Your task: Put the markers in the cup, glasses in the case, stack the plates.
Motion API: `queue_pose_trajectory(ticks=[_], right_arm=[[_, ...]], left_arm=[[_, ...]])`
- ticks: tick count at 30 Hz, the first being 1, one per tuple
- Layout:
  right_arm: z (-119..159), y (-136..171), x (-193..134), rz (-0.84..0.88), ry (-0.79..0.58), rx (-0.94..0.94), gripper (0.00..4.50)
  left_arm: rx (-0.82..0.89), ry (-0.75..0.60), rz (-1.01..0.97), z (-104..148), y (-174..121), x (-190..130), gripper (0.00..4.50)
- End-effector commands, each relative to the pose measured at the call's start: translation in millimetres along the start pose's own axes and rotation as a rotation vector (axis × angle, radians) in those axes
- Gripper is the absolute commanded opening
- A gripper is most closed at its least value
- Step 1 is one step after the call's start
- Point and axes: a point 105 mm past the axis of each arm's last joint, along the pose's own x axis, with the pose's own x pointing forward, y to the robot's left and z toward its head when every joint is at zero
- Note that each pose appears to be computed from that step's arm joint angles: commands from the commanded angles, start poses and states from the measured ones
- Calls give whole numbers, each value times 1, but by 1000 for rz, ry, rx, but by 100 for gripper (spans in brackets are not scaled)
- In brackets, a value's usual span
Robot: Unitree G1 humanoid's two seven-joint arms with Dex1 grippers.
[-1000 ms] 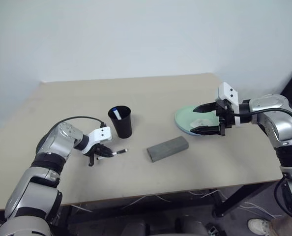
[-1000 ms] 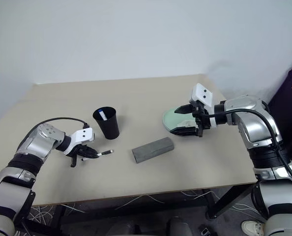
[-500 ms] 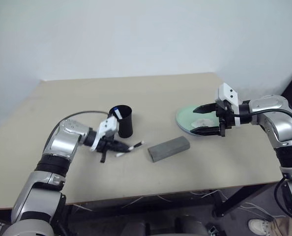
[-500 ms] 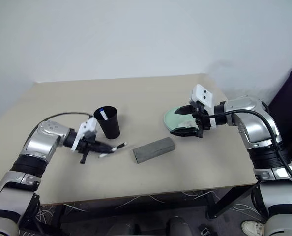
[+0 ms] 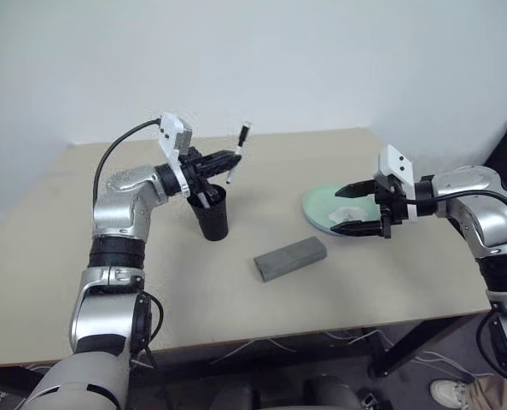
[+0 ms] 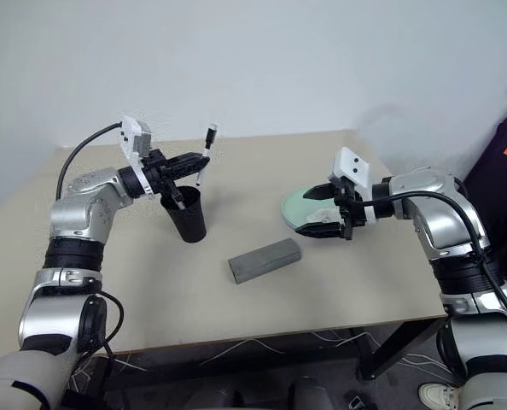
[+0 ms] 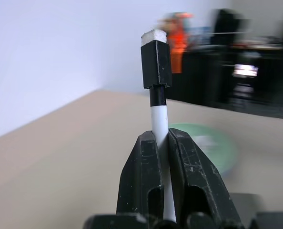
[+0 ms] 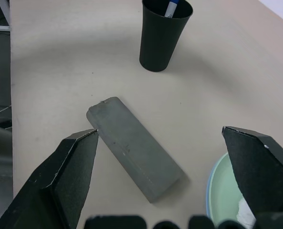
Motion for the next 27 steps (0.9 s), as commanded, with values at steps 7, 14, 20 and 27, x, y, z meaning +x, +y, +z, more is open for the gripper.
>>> queue_pose_trajectory(ticks=[7, 14, 20, 27], right_arm=[[18, -2, -6, -14, -31, -62, 450], [19, -4, -9, -26, -32, -63, 450], [21, -9, -11, -43, -35, -66, 450], [22, -11, -10, -43, -37, -69, 450]], left_arm=[[35, -83, 173, 3, 29, -8, 2], [-27, -51, 161, -18, 26, -15, 2], [-54, -26, 158, -33, 21, -22, 2], [-67, -15, 164, -40, 19, -27, 2]])
